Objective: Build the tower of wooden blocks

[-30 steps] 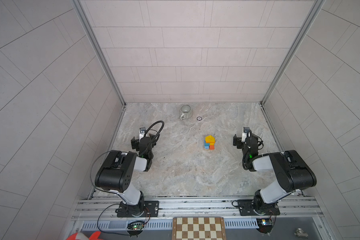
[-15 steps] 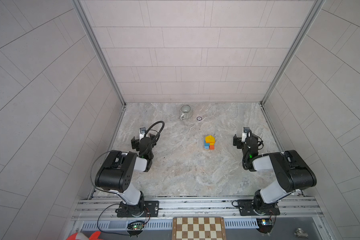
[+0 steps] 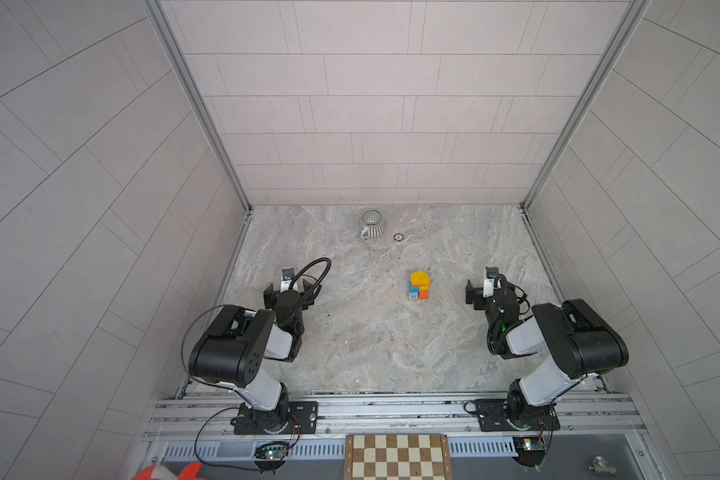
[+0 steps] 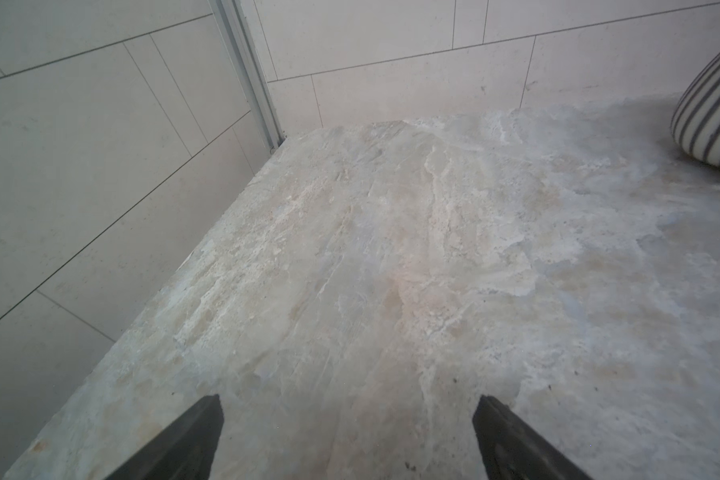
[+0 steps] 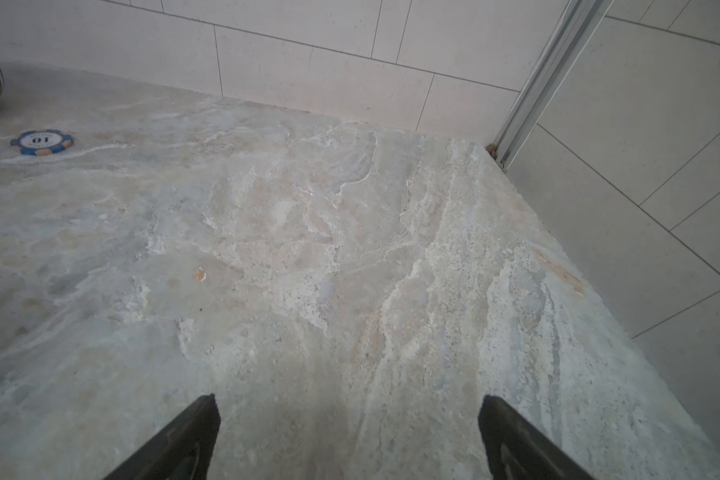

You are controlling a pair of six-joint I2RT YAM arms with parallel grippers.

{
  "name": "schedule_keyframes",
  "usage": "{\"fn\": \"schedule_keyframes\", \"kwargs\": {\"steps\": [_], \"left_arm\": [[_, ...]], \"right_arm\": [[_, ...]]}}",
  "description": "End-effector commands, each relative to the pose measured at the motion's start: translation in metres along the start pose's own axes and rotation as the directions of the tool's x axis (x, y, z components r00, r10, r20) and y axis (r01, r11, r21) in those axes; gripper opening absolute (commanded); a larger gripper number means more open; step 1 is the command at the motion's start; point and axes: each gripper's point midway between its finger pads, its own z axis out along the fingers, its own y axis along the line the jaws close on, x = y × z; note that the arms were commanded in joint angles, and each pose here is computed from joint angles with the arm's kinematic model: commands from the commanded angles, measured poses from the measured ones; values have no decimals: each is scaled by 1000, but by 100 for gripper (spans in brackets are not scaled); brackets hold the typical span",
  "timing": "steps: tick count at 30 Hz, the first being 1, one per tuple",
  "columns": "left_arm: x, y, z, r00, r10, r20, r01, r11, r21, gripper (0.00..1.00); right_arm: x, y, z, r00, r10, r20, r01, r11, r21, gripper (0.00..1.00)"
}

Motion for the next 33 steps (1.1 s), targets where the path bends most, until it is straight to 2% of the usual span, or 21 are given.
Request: {"fn": "schedule_keyframes", "kwargs": {"steps": [1, 3, 6, 9, 11, 15, 16, 19, 21, 24, 27, 28, 30, 33], "left_arm": [[-24, -2, 15, 1000, -19, -8, 19, 1000, -19, 100], [-20, -3, 22, 998, -29, -63, 30, 999, 16, 100], [-22, -2, 18, 999, -33, 8, 33, 999, 14, 100], [-17, 6, -12, 991, -84, 103, 82, 996, 27, 100], [-18, 15, -13, 991, -99, 95, 101, 995, -20, 100], [-18, 8, 10, 998, -53, 38, 54, 998, -41, 100], [-23, 4, 20, 1000, -28, 6, 28, 998, -54, 100], [-18, 3, 24, 995, -40, -89, 38, 999, -23, 100], [-18, 3, 28, 996, -64, -65, 65, 998, 11, 100], [-19, 5, 22, 997, -66, -39, 66, 998, 10, 100], [-15, 19, -2, 991, -118, 59, 119, 993, -16, 100], [-15, 27, -11, 981, -159, 108, 164, 986, -40, 100], [-12, 42, -10, 976, -197, 94, 208, 971, -122, 100], [-16, 37, 10, 987, -155, 46, 160, 976, -149, 100]], "right_arm": [[-18, -2, 13, 1000, -13, -11, 13, 1000, 21, 99], [-16, -3, 19, 999, 9, -37, -9, 1000, 3, 99], [-17, -6, 17, 999, 25, -24, -25, 1000, 3, 99], [-21, 0, -8, 995, 29, 99, -25, 999, -46, 99], [-21, 1, -16, 988, 23, 150, -15, 998, -55, 99], [-21, 6, 1, 998, 1, 69, 3, 998, -58, 99], [-20, 5, 3, 998, 1, 56, 2, 999, -51, 99], [-19, 5, 17, 1000, -9, -12, 9, 999, -41, 99], [-16, -2, 20, 998, 32, -48, -34, 999, -28, 99], [-20, -6, 9, 999, 43, 29, -42, 999, -17, 99], [-22, -12, -17, 986, 67, 154, -66, 998, -7, 99], [-20, -10, -16, 988, 58, 142, -57, 998, -10, 99], [-19, -3, -8, 994, 36, 103, -32, 999, -40, 99], [-20, -2, -1, 997, 27, 74, -24, 999, -37, 99]]}}
